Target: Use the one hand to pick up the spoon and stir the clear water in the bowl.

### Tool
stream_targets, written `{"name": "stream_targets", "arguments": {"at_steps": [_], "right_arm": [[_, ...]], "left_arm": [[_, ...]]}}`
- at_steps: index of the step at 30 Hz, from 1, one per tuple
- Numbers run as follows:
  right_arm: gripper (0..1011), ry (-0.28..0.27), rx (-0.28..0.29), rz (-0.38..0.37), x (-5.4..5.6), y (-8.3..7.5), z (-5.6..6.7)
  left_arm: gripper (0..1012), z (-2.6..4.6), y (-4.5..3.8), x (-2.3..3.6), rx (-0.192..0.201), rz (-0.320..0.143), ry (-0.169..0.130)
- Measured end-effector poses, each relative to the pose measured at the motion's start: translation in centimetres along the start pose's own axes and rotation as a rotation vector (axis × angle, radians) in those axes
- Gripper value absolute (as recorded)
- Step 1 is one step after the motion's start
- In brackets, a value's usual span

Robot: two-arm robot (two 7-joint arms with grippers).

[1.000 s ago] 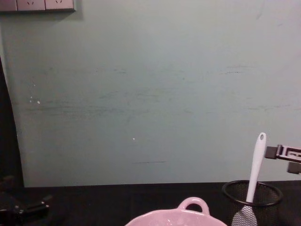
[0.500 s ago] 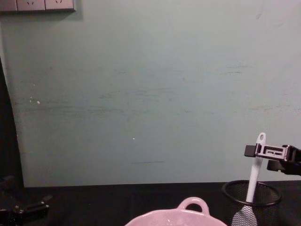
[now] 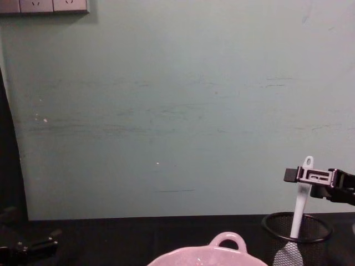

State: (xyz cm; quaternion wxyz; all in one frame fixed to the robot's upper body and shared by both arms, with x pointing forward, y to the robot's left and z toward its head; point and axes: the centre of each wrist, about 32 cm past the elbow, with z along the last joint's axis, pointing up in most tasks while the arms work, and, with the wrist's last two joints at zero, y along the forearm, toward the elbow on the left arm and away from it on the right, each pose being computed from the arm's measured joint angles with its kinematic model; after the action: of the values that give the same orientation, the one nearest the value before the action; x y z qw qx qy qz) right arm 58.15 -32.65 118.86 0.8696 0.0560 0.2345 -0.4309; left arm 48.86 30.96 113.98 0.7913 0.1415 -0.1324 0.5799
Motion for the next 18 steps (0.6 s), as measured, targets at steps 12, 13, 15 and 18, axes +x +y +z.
{"name": "stream_targets", "arguments": {"at_steps": [12, 13, 15, 18], "right_arm": [[715, 0.002, -0.002, -0.002, 0.01, -0.02, 0.02], [658, 0.002, -0.002, -0.002, 0.01, -0.02, 0.03], [624, 0.002, -0.001, -0.003, 0.00, -0.02, 0.04], [490, 0.003, -0.001, -0.003, 0.01, -0.03, 0.04]], "left_arm": [[1011, 0.00, 0.00, 0.00, 0.000, 0.000, 0.000], [1011, 0.00, 0.00, 0.00, 0.000, 0.000, 0.000], [1011, 0.00, 0.00, 0.00, 0.000, 0.000, 0.000], [1011, 0.00, 0.00, 0.00, 0.000, 0.000, 0.000]]}}
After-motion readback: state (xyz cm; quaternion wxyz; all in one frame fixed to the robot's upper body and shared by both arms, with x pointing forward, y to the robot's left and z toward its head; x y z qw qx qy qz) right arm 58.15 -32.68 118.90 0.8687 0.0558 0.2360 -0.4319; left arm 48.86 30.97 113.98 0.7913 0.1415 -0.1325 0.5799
